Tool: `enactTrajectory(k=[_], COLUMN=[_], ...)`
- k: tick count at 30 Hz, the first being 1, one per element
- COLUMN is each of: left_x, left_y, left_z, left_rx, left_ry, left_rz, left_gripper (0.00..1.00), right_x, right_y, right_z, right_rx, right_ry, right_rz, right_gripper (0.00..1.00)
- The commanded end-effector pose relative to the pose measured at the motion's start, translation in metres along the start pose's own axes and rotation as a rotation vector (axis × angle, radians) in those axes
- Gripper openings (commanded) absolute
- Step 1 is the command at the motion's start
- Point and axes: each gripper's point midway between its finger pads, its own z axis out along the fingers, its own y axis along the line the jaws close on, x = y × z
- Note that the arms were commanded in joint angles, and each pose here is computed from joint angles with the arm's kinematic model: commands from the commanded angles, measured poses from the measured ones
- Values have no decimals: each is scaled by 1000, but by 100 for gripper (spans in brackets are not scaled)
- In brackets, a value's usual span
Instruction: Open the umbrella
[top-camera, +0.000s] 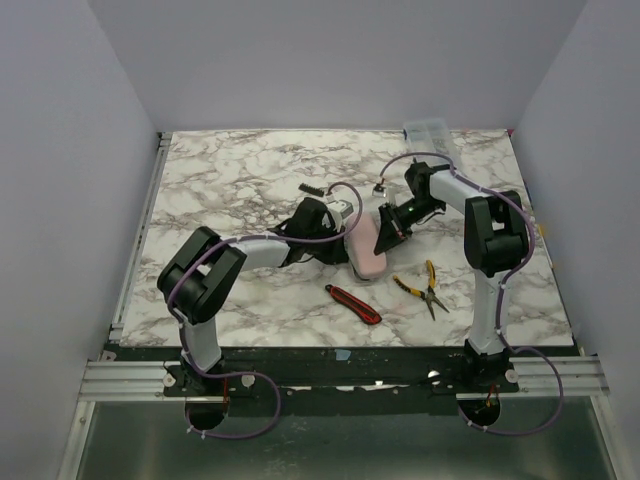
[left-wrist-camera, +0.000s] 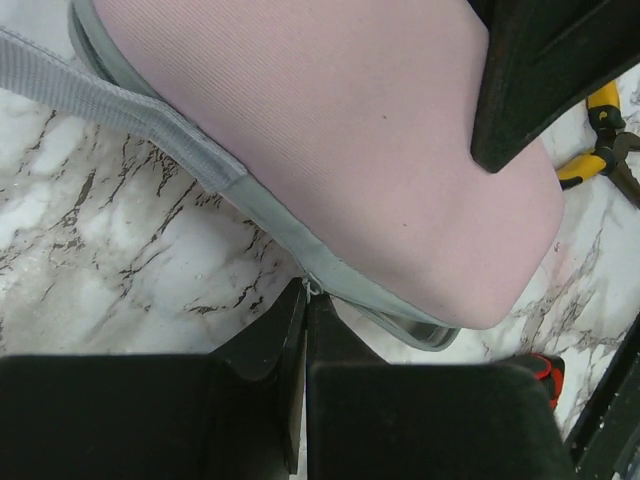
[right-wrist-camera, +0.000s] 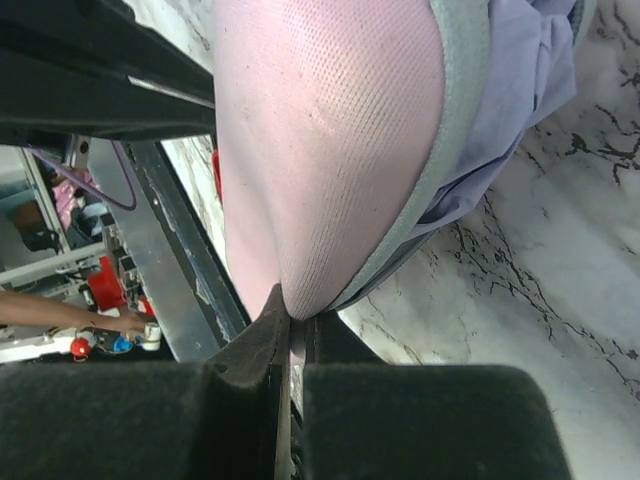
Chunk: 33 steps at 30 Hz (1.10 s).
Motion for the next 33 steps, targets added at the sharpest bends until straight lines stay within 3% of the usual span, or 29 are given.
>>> enactTrajectory(k=[1,14,19,20,24,29,32,33], left_x=[-16,-69,-79,-82,-94,-106,-111,-115], left_y=[22,49,48,47,43,46,50,50], left_z=[-5,-8,-14,-17,-36,-67,-92,-102], left_rx=[-51,-69,-47,-48,-55,-116,-169,-187], left_ry=[3,-17,-32,-40,-78,-126,-148,-164], left_rz=[-99,-198,-134,-114,-24,54,116,139], left_gripper=[0,0,0,4,33,59,70,84], right_x=[51,45,13,5,-16,-30,-37,-39], right_y=[-38,-37,-37,-36,-30,-24,-22,-21], right_z=[6,8,-1,-3,-5,-8,-9,-10], right_rx=[135,147,177,173,149,133,138,138], right_ry=[208,178,92,65,-8,-77,-109,-118], right_rz=[-7,-4,-30,-28,17,25,38,44], right_gripper=[0,0,0,0,0,3,13,21])
